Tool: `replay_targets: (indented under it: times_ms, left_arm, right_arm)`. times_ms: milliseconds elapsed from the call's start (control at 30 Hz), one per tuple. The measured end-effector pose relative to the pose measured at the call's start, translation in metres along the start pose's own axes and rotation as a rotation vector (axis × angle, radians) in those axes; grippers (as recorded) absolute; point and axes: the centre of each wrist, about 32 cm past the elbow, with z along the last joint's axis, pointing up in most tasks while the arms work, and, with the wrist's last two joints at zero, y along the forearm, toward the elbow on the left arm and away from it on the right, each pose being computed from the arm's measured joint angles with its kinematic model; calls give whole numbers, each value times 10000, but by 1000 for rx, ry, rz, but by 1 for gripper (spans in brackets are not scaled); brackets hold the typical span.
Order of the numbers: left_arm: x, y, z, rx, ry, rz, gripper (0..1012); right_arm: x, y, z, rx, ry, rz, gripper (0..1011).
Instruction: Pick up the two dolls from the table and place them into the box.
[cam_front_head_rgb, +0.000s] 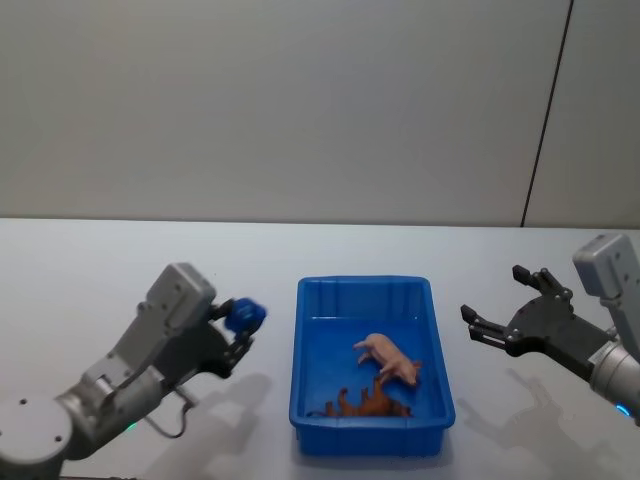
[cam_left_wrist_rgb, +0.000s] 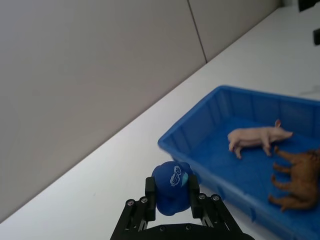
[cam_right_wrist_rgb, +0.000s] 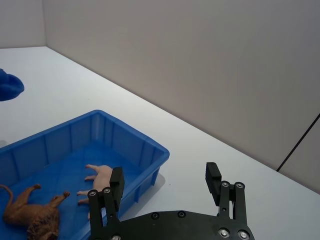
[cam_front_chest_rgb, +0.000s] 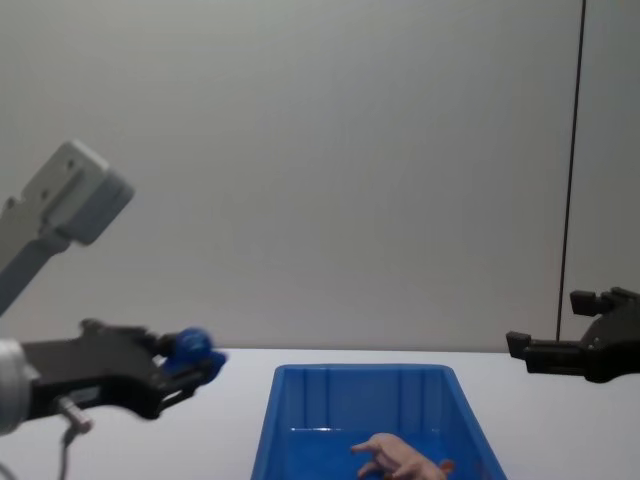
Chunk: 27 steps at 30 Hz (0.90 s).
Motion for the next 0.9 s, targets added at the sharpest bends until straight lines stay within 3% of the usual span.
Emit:
replay_targets:
  times_ms: [300,600,900]
  left_arm:
    - [-150,-269,160,-105,11,-65,360]
    - [-285,-443,235,-166,26,-117,698]
    - [-344,-436,254,-207,35,-128,940]
  right_arm:
    - [0,0,0,0,0,0,1001]
    - [0,0,0,0,0,0,1001]
    - [0,0,0,0,0,0,1001]
